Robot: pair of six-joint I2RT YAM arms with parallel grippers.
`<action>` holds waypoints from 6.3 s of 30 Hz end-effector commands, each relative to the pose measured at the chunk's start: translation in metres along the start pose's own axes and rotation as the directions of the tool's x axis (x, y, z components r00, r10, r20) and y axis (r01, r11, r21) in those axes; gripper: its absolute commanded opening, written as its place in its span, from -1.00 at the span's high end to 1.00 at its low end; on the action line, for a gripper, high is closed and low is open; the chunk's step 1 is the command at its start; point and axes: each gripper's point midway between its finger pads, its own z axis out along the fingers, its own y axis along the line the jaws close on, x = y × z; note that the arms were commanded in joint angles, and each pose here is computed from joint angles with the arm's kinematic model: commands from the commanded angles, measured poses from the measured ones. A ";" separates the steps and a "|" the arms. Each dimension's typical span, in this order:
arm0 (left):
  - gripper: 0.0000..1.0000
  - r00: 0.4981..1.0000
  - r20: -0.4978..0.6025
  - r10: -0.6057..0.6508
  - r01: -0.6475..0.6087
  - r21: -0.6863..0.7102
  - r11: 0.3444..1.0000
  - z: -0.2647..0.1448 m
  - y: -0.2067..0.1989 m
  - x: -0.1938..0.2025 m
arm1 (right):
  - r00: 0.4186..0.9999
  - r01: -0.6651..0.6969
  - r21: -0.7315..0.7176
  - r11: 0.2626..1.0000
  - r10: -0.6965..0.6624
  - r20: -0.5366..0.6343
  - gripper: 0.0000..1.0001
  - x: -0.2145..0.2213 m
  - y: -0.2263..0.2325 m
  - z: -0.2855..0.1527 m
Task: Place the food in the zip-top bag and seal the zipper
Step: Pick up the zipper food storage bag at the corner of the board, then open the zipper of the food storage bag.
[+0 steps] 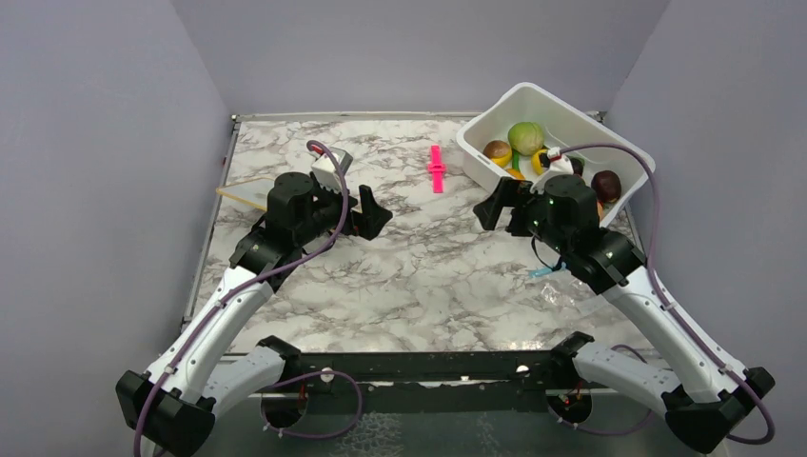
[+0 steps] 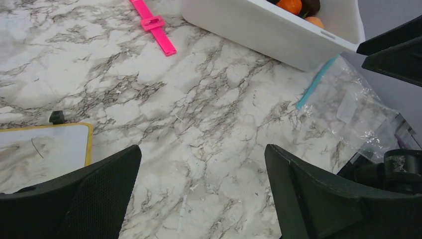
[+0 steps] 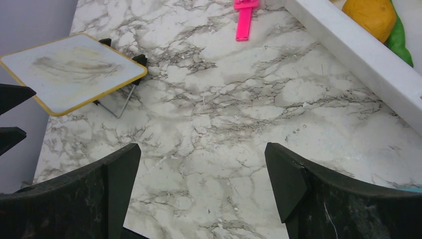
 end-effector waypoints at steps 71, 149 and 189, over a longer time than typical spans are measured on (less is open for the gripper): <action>-0.99 0.997 0.031 0.070 -0.074 0.136 0.988 -0.005 -0.014 0.029 | 0.751 -0.488 0.868 -0.092 0.461 0.472 -0.20 0.200 -0.237 -0.002; 0.02 0.695 0.494 0.523 -0.699 0.634 0.331 -0.002 -0.148 0.049 | 0.923 -0.149 -0.859 0.490 -0.243 -0.299 0.98 0.035 0.115 -0.108; 1.00 0.974 0.144 0.177 -0.206 0.223 0.953 0.017 -0.083 -0.019 | 0.985 -0.172 -0.546 0.820 0.135 -0.107 -0.68 -0.069 0.105 -0.064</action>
